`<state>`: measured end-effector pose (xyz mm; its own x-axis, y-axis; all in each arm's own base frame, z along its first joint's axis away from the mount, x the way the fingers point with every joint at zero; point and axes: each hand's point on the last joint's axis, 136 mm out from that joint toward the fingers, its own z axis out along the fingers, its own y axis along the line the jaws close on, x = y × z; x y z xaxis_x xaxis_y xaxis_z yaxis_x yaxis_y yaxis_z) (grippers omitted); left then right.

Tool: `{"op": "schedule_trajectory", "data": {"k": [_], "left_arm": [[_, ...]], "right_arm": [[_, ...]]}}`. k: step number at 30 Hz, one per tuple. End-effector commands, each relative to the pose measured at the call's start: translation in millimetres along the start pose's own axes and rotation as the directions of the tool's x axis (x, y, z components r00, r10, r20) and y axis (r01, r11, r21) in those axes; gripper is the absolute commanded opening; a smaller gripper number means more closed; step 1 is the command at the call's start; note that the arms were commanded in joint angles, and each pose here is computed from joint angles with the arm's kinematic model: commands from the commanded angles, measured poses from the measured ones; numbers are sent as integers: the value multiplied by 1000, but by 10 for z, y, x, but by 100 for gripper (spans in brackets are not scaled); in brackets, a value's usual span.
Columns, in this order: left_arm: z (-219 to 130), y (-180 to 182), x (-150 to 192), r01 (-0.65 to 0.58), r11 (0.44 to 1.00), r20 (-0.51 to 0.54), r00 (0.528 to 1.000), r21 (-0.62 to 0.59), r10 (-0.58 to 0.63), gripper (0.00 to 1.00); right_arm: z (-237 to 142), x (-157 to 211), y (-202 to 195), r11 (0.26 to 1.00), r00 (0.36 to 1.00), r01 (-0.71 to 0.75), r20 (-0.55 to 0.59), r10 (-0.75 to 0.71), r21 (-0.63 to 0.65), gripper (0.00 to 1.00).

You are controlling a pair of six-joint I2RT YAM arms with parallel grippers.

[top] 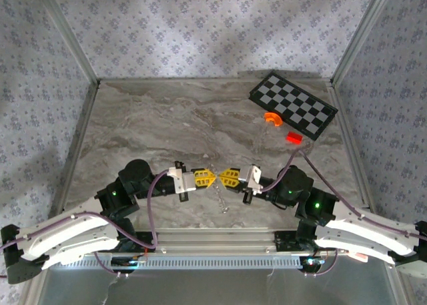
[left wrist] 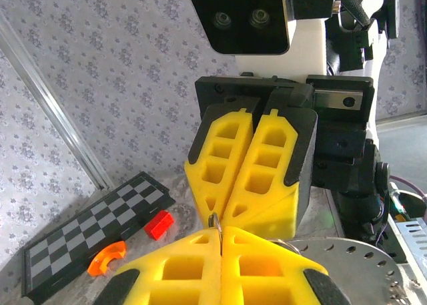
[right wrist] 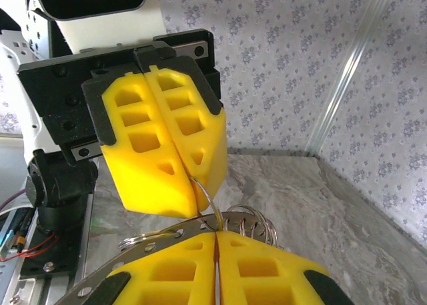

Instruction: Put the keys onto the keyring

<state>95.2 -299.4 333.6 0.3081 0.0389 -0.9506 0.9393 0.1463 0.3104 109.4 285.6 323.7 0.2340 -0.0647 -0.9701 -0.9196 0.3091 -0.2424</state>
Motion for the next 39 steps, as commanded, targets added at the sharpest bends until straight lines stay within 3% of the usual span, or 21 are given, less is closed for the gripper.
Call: {"op": "schedule_trajectory", "data": {"k": [1,23,34,39], "left_arm": [[16,-24,-26,-16,1000,19,1000,13,16,0],[64,-6,44,-18,1000,-11,1000,10,19,0],[70,-9,51,-17,1000,-13,1000,12,17,0],[80,-15,82,-13,1000,-20,1000,15,13,0]], "right_arm": [[6,-169,-33,1000,998,3,69,-4,20,9],[-17,-170,-191,993,997,-7,79,-2,114,19],[-18,-71,-345,979,1000,2,13,-5,204,0],[12,-24,-440,959,999,36,-35,-27,281,0]]}}
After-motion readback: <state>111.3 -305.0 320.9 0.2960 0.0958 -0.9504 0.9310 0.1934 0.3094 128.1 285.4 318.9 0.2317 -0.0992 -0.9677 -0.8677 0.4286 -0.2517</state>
